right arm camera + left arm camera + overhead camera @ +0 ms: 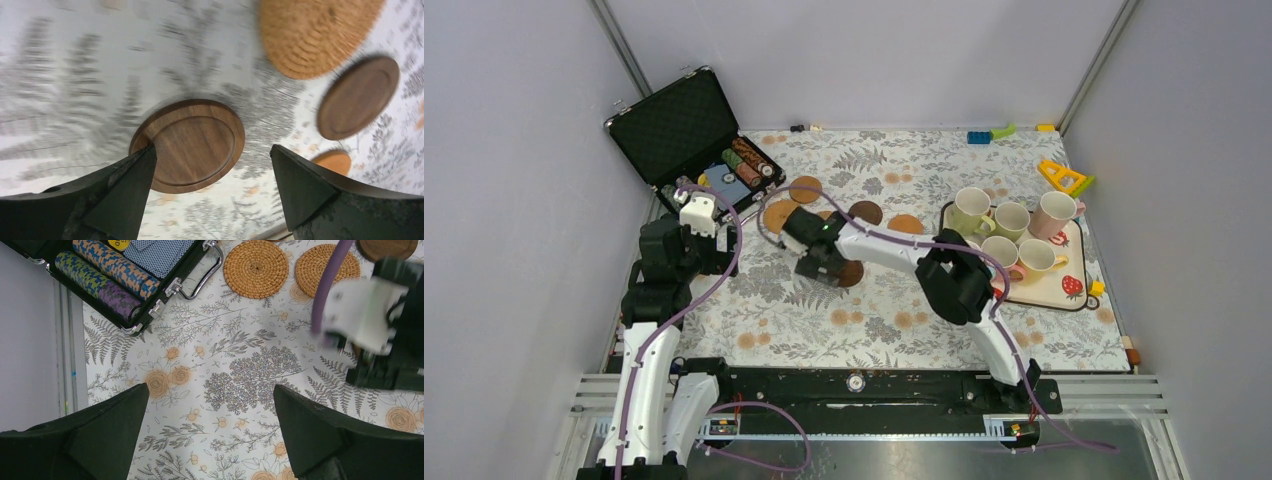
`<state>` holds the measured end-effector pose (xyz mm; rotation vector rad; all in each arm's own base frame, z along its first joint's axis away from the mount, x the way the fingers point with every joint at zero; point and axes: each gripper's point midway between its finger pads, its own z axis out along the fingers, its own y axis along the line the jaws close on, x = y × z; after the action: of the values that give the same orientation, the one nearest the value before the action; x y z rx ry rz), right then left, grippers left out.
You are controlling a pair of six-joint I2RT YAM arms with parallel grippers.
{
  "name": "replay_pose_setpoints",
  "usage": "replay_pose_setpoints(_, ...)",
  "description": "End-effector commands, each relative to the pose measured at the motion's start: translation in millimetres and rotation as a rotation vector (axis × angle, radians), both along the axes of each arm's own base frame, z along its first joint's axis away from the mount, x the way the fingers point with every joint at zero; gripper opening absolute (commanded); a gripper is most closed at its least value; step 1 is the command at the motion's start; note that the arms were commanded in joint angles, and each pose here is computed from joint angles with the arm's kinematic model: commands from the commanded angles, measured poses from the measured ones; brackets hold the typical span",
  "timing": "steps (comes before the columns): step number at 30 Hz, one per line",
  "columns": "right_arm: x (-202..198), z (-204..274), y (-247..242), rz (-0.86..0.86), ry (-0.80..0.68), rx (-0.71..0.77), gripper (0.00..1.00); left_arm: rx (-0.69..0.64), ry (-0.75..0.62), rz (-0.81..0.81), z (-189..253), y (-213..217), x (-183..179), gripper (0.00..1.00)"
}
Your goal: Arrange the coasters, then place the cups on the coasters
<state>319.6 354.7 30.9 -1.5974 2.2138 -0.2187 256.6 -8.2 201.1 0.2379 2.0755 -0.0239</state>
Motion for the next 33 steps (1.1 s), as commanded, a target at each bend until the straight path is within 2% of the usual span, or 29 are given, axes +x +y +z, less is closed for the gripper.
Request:
replay_pose_setpoints(1,-56,-4,50,0.105,0.075,0.064,0.94,-0.009,-0.065,0.000,12,0,6,0.99)
replay_pose_setpoints(6,-47,4,86,0.119,0.006,0.054,0.94,-0.006,-0.078,0.011,15,2,4,0.99)
replay_pose_setpoints(12,-17,71,93,0.112,-0.129,0.112,0.95,-0.011,-0.075,0.005,13,1,5,0.99)
replay_pose_setpoints(16,9,101,70,0.055,-0.162,0.146,0.95,-0.007,-0.072,0.010,13,2,6,0.99)
replay_pose_setpoints(20,32,110,33,-0.035,-0.143,0.163,0.95,-0.006,-0.081,0.012,15,3,5,0.99)
replay_pose_setpoints(26,74,95,-26,-0.176,-0.168,0.139,0.96,-0.006,-0.082,0.026,15,5,7,0.99)
replay_pose_setpoints(33,126,63,-76,-0.344,-0.228,0.029,0.97,0.000,-0.085,0.063,16,11,9,0.99)
